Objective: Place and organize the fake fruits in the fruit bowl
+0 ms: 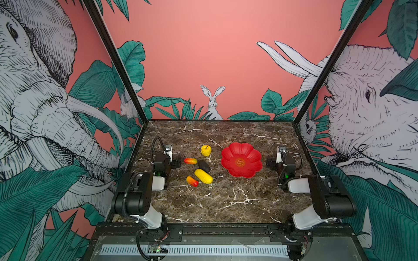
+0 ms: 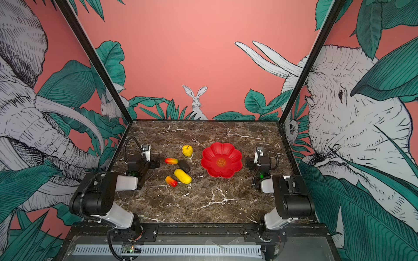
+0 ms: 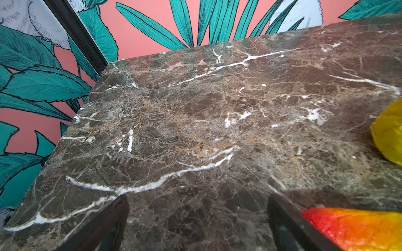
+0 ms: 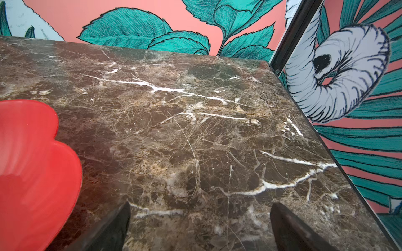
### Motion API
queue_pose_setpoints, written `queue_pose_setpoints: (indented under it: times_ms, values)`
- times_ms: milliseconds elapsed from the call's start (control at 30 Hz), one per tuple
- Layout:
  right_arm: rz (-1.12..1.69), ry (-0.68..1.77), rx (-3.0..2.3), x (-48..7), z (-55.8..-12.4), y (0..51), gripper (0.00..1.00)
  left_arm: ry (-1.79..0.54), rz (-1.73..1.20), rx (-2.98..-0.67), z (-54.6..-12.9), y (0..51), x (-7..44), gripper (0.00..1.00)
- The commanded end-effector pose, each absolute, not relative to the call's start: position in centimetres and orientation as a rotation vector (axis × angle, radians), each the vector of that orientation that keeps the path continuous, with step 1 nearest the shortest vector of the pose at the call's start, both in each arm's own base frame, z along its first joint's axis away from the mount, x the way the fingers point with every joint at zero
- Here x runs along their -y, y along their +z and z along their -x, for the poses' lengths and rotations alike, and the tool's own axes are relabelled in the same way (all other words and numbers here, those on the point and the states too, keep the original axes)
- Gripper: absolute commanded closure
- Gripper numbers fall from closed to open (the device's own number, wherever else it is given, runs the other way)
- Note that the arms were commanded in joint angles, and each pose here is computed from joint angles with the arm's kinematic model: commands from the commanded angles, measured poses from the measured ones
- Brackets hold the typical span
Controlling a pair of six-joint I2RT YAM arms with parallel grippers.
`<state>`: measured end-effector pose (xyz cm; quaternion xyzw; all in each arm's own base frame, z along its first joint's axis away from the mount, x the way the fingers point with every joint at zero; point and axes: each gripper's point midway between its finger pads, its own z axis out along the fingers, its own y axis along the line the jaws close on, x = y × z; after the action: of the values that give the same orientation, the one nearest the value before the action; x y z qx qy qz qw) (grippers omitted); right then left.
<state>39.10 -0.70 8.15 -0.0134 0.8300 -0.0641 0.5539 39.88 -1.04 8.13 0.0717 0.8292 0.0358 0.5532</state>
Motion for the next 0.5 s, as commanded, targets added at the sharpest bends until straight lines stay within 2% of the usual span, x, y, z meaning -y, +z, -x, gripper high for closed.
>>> queue_pose_setpoints:
  times_ms: [0,467]
  values:
    - [0.032,-0.141,-1.921,0.63,-39.89,9.39,0.01,0.071,-0.164,-1.92,-40.36,9.51,1.19,0.0]
    - [0.022,-0.141,-1.922,0.86,-39.91,9.35,0.01,0.071,-0.164,-1.919,-40.37,9.53,1.19,0.0]
